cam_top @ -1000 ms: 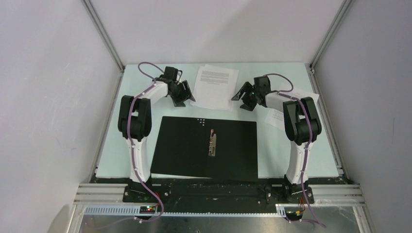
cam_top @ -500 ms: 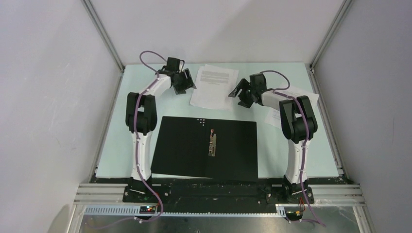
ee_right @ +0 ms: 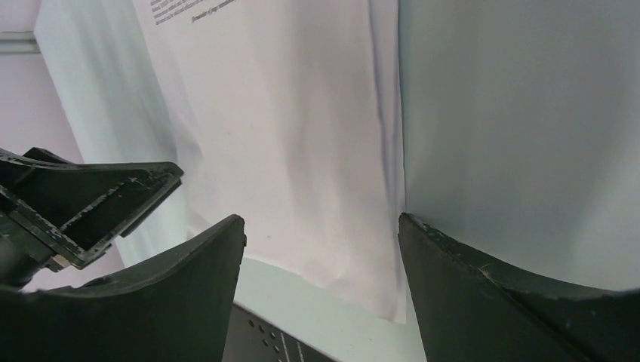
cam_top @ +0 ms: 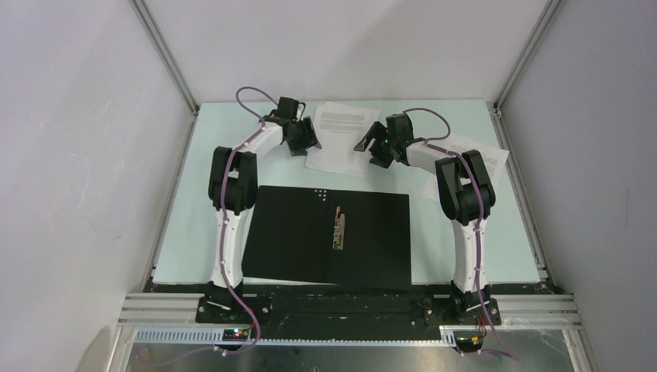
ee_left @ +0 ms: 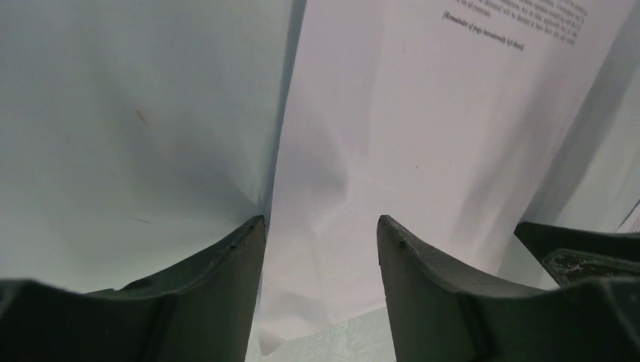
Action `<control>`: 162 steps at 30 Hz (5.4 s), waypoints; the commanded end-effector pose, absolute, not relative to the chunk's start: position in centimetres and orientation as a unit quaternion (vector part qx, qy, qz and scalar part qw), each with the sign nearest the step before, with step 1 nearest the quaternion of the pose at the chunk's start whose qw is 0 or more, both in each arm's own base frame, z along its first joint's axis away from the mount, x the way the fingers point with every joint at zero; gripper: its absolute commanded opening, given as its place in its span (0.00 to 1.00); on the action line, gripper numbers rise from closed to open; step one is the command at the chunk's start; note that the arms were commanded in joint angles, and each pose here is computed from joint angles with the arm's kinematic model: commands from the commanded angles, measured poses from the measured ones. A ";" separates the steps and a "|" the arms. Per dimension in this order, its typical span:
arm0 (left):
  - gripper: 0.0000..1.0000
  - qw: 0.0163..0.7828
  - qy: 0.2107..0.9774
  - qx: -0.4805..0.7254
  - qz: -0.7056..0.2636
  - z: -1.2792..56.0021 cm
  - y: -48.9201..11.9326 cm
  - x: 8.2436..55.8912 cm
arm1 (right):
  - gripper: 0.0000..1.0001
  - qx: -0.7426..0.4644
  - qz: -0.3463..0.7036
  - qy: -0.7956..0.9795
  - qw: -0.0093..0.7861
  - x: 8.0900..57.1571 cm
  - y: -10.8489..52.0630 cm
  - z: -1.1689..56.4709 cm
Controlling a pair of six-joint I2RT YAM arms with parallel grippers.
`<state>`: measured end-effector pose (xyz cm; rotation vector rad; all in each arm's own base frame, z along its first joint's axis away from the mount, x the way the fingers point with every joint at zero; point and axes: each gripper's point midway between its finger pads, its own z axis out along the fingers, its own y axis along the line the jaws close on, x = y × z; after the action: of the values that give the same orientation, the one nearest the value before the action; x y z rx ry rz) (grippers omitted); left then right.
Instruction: Put the files into the folder
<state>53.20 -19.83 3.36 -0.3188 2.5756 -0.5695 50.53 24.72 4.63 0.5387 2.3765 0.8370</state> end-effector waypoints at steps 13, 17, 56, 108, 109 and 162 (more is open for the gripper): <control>0.47 0.204 0.951 -0.106 -0.205 2.3 -21.7 51.0 | 0.79 0.206 0.333 0.896 0.209 48.4 25.5 2.5; 0.38 0.195 0.950 -0.107 -0.218 2.3 -22.2 50.8 | 0.79 0.202 0.334 0.898 0.202 48.2 25.6 2.3; 0.11 0.099 0.878 -0.195 -0.426 13.1 -26.7 48.6 | 0.82 0.263 0.355 0.883 0.160 45.4 20.7 1.4; 0.14 0.053 0.887 -0.172 -0.426 11.1 -26.9 44.5 | 0.53 0.284 0.510 0.792 0.179 48.1 24.6 3.0; 0.14 0.052 0.888 -0.169 -0.425 11.0 -27.0 44.2 | 0.51 0.280 0.512 0.791 0.183 48.3 24.7 3.5; 0.49 0.178 0.954 -0.048 -0.236 6.6 -26.0 24.8 | 0.00 0.203 0.167 0.937 0.230 21.0 14.4 3.1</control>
<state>23.88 -24.65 5.33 -0.1835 2.7491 -0.6042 19.88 15.19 1.86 0.5422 2.6280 0.4954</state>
